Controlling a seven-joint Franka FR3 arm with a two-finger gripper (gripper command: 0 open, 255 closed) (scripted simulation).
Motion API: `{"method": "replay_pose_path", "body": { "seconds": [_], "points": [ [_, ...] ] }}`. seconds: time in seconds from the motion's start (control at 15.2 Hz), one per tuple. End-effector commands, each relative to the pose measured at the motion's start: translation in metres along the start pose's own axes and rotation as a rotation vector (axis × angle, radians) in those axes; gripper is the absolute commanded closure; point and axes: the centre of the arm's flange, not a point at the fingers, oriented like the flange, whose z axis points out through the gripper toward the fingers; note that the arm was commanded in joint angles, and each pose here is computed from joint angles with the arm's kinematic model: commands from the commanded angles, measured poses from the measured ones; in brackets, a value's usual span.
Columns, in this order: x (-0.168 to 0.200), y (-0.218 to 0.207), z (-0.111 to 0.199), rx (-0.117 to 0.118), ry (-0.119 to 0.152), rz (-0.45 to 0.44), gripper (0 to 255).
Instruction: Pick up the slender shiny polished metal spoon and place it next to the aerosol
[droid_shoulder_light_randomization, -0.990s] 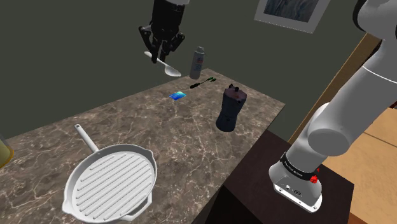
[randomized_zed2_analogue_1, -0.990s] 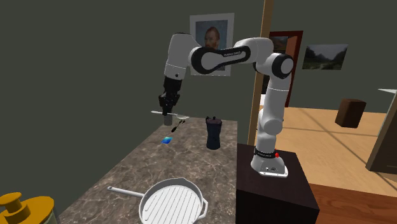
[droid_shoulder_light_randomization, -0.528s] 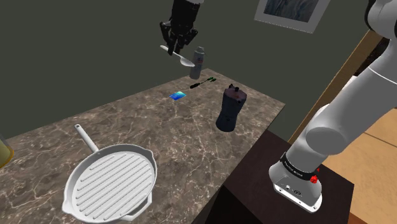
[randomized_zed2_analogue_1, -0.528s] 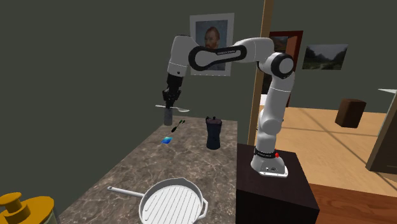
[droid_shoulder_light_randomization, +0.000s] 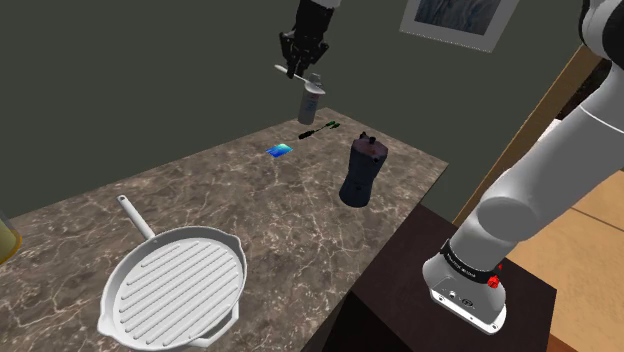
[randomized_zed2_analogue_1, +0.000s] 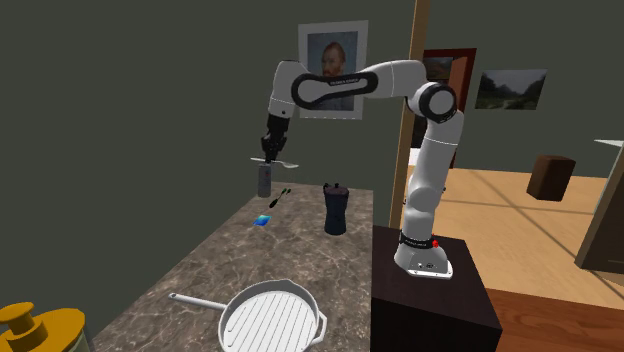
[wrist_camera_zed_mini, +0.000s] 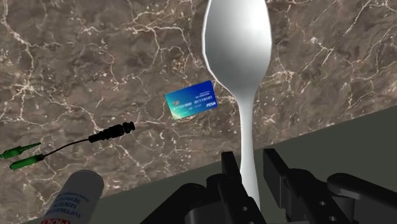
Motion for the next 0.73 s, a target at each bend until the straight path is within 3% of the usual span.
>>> {"method": "replay_pose_path", "body": {
  "seconds": [0.0, 0.66],
  "points": [
    [0.014, 0.023, -0.001, 0.000, 0.000, -0.002, 255],
    [0.076, 0.139, -0.002, 0.000, 0.000, -0.002, 255]
  ]
}}
